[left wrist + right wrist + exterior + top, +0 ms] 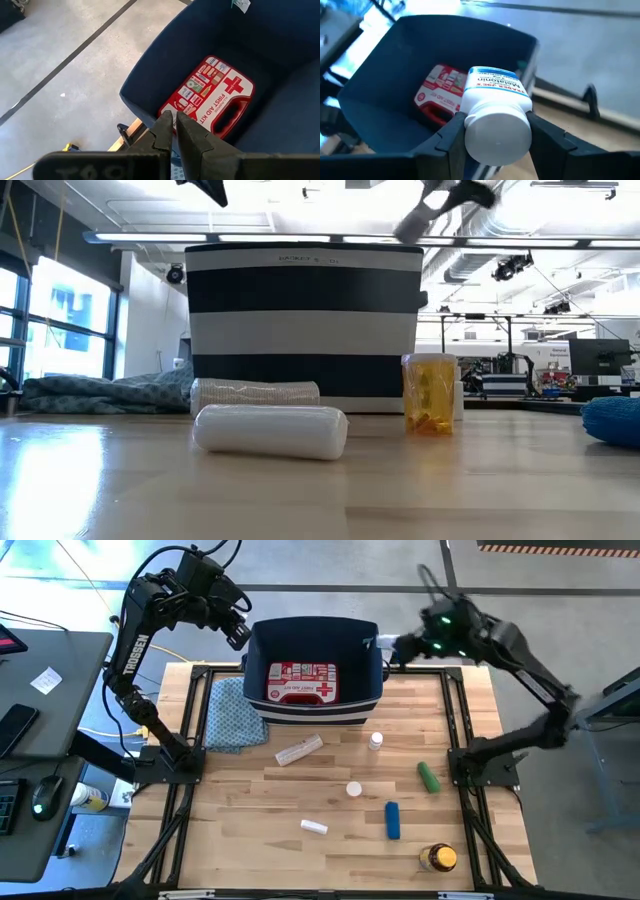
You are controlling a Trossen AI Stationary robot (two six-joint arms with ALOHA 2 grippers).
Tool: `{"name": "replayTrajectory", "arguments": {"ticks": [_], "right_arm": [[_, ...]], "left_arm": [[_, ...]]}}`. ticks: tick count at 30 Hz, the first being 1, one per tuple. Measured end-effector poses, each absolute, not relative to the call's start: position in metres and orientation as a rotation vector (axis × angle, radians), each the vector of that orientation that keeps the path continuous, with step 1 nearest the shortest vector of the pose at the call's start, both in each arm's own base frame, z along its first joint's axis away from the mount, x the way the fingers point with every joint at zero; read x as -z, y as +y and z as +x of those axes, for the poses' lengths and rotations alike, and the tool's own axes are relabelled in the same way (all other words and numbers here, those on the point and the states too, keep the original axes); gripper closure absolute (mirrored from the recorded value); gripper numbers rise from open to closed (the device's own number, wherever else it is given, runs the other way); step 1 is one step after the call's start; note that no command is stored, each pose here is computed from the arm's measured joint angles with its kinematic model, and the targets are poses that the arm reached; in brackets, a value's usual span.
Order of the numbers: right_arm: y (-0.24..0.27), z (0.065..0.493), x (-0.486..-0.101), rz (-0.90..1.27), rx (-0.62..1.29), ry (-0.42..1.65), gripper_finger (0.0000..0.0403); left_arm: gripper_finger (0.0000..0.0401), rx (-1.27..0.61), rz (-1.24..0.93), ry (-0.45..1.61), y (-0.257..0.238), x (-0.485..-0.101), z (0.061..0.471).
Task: Pick & place medical supplies in basket/bin
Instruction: Put the blue medicine bottle into the blue bin
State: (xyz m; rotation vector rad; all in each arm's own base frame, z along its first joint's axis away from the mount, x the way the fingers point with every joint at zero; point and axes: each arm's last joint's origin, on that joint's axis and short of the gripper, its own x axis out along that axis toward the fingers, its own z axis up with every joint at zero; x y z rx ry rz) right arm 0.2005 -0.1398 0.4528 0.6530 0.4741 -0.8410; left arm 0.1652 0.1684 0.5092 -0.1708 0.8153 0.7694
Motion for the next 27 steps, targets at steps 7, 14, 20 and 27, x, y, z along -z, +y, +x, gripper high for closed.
{"name": "replayTrajectory", "arguments": {"ticks": [7, 14, 20, 27], "right_arm": [[-0.174, 0.276, -0.444, 0.48, 0.742, 0.617, 0.0239], [-0.208, 0.328, -0.398, 0.436, 0.712, 0.83, 0.0238], [-0.23, 0.348, -0.338, 0.452, 0.661, 1.089, 0.0238], [-0.244, 0.359, -0.306, 0.307, 0.61, 1.241, 0.0238]], "left_arm": [[0.0341, -0.741, -0.185, 0.821, 0.167, -0.508, 0.165], [0.0341, -0.674, -0.223, 0.814, 0.165, -0.507, 0.166], [0.0341, -0.655, -0.231, 0.808, 0.165, -0.507, 0.166], [0.0341, -0.601, -0.235, 0.798, 0.163, -0.507, 0.167]]}}
